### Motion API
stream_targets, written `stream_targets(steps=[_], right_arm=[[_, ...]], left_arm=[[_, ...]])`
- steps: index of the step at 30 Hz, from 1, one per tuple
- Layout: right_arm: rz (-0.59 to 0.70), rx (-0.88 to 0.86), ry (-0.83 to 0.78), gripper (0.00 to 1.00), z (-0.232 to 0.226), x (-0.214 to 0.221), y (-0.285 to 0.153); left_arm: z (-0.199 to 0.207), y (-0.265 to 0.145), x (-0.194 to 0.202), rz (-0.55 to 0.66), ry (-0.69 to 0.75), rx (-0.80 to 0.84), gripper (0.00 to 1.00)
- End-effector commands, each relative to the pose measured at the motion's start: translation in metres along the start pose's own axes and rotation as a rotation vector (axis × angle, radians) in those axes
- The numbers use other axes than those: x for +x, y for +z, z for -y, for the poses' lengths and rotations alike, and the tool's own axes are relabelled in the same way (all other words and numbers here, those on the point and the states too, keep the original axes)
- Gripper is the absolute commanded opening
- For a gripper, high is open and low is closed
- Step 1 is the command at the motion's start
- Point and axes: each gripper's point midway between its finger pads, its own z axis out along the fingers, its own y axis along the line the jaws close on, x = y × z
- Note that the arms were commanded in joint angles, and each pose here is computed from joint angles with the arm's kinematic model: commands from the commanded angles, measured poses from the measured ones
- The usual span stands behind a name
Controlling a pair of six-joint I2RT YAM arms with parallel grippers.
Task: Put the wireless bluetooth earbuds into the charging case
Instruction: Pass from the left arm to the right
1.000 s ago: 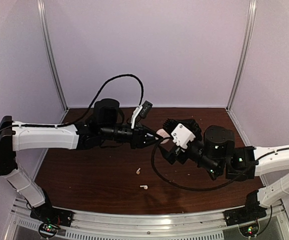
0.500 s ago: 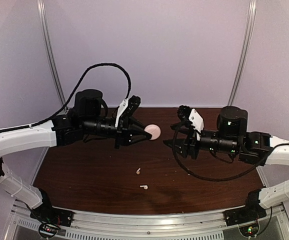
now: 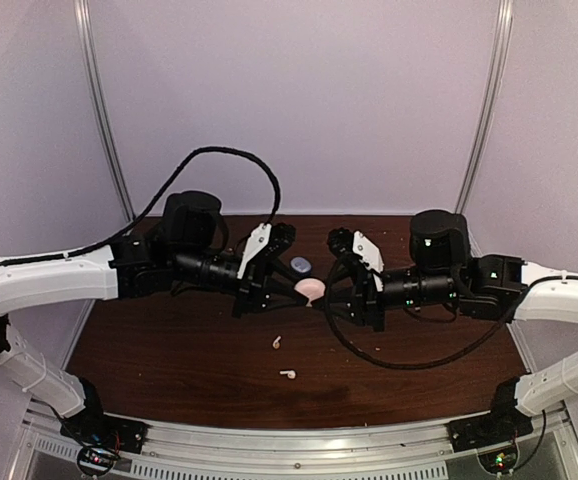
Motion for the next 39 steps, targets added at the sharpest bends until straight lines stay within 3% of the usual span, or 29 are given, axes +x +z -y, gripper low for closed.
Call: stream_targets(steps=[1, 7, 30, 39], right_arm=[[0.007, -0.017, -0.004, 0.26, -0.001, -0.010, -0.002], [-0.019, -0.024, -0.022, 0.22, -0.002, -0.006, -0.001], [-0.028, -0.056, -0.038, 0.27, -0.006, -0.004, 0.004], [-0.035, -0.062, -0.033, 0.15, -0.007, 0.000, 0.005]], left_arm=[[-0.004, 0.000, -0.017, 0.032, 0.048, -0.011, 0.06], [-0.004, 0.004, -0.015, 0.017, 0.041, 0.004, 0.05], [-0.004, 0.012, -0.015, 0.014, 0.022, 0.025, 0.05], [-0.003, 0.010, -0.018, 0.031, 0.024, 0.021, 0.07]])
